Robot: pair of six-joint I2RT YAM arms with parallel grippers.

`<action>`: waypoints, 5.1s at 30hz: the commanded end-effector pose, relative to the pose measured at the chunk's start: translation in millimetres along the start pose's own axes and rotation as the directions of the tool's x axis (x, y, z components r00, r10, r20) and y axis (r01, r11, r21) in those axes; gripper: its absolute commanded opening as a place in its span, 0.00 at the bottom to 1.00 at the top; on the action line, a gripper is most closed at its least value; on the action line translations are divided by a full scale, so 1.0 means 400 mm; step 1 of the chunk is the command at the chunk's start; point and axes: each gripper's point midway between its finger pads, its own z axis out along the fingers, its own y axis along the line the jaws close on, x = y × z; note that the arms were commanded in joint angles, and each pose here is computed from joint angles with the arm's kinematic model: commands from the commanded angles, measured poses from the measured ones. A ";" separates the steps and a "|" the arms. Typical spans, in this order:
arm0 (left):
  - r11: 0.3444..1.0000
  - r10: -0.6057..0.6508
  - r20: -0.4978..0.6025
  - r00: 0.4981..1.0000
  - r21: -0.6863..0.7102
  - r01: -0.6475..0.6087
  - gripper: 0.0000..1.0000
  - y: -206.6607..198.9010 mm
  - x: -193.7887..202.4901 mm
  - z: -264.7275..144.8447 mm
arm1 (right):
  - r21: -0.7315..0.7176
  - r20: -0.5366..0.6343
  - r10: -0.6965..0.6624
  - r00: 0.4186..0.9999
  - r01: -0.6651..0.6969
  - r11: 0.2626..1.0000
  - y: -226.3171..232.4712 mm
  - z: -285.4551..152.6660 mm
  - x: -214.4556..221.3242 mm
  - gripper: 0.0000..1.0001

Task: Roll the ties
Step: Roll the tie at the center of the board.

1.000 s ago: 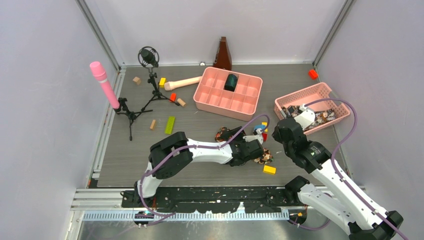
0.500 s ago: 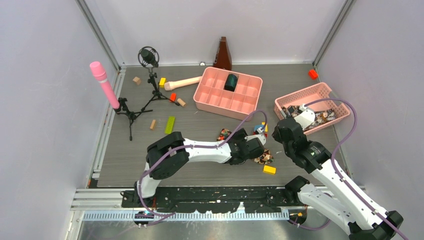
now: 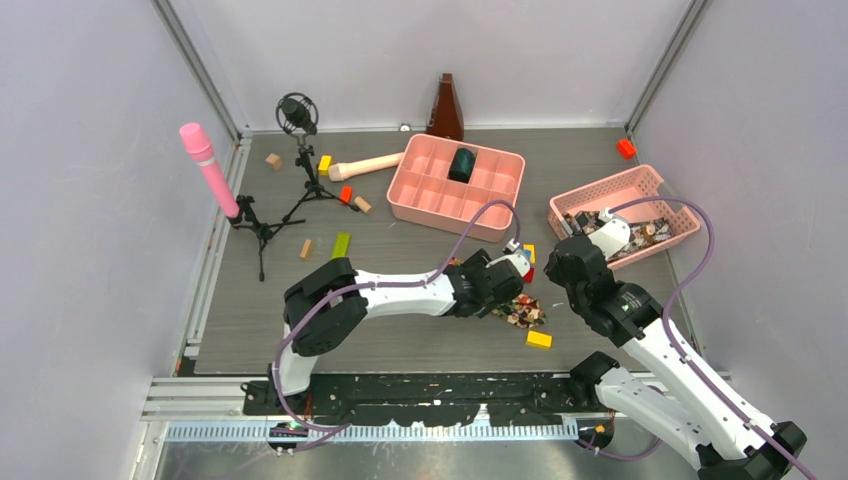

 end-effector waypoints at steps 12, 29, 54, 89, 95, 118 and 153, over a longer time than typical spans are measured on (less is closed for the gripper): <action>0.992 -0.123 0.071 0.990 0.046 0.120 0.67 0.043 -0.054 -0.041 | -0.008 0.054 0.021 0.998 -0.020 1.000 0.015 -0.006 -0.044 0.26; 0.992 -0.129 0.116 0.985 0.018 0.127 0.68 0.093 -0.096 -0.073 | -0.022 0.043 0.017 0.999 -0.016 1.000 0.034 0.005 -0.041 0.26; 0.686 -0.713 0.175 0.679 0.375 0.623 0.80 0.404 -0.050 -0.118 | -0.395 -0.463 -0.057 0.885 -0.148 0.907 0.379 0.126 0.247 0.23; 0.527 -0.747 -0.068 0.662 0.547 0.650 0.77 0.264 0.027 0.005 | -0.258 -0.647 -0.044 0.761 -0.163 0.952 0.328 0.173 0.411 0.00; 0.505 -0.748 -0.082 0.659 0.574 0.644 0.77 0.250 0.019 0.009 | -0.242 -0.653 -0.049 0.756 -0.147 0.959 0.314 0.175 0.420 0.00; 0.427 -0.742 -0.165 0.650 0.631 0.647 0.63 0.174 0.012 0.038 | -0.245 -0.647 -0.047 0.761 -0.149 0.958 0.310 0.171 0.418 0.00; 0.600 -0.672 -0.124 0.731 0.488 0.634 0.45 0.220 0.042 0.007 | -0.313 -0.523 -0.034 0.852 -0.154 0.937 0.326 0.147 0.319 0.14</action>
